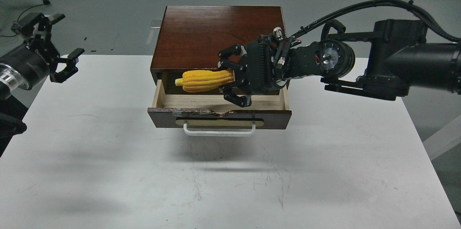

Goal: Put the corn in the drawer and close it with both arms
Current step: 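Lower the corn into the drawer and open the right gripper, then raise the right gripper away from the drawer back toward its side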

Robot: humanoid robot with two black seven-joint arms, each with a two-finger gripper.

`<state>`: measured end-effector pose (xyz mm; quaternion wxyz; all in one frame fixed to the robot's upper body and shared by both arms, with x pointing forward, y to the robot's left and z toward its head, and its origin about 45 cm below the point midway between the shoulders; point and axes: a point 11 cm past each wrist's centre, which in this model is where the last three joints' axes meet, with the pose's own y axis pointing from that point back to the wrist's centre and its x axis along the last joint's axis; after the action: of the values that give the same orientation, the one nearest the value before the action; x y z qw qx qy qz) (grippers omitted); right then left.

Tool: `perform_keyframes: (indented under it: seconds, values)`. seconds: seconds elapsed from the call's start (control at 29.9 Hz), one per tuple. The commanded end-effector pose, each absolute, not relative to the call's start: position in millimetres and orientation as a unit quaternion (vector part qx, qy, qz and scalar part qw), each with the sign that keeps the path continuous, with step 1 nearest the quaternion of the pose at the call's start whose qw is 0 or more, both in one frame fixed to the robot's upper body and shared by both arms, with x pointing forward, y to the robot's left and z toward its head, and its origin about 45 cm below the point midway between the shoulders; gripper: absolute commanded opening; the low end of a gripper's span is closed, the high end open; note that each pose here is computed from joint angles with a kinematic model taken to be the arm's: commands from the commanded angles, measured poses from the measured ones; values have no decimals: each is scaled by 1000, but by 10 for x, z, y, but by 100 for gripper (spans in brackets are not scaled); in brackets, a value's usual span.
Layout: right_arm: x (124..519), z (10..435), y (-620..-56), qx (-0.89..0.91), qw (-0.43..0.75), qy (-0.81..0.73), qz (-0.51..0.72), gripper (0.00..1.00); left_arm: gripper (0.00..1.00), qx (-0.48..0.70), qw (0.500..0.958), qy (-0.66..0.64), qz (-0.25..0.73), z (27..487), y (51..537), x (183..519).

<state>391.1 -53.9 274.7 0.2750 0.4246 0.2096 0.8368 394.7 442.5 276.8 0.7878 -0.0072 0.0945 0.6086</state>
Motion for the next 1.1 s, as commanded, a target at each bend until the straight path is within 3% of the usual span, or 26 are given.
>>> perform_keyframes:
  seconds: [0.0, 0.1, 0.5, 0.7, 0.8, 0.9, 0.97, 1.07]
  values:
    - [3891, 2685, -491, 455, 271, 192, 826, 86, 98, -4, 786, 92, 612, 2778, 4471, 3932]
    - [3895, 2704, -492, 498, 277, 164, 805, 99, 98, -3, 785, 92, 613, 2785, 4482, 3929]
    - [3993, 2899, -555, 508, 287, 134, 801, 100, 98, -3, 786, 94, 611, 2770, 4461, 3934]
    - [4129, 3592, -293, 555, 253, 18, 792, 100, 98, -2, 784, 92, 614, 2777, 4476, 3936]
    - [4194, 4133, -163, 640, 215, -87, 733, 100, 98, -3, 784, 92, 614, 2777, 4480, 3935]
    - [4433, 4602, -445, 742, 178, -217, 609, 99, 98, 17, 793, 77, 604, 2804, 4474, 3922]
    - [4580, 4732, -671, 778, 160, -278, 541, 99, 98, 44, 798, 59, 598, 2785, 4446, 3925]
    - [4967, 4547, -1325, 842, 75, -443, 300, 99, 98, 93, 807, 7, 583, 2792, 4411, 3928]
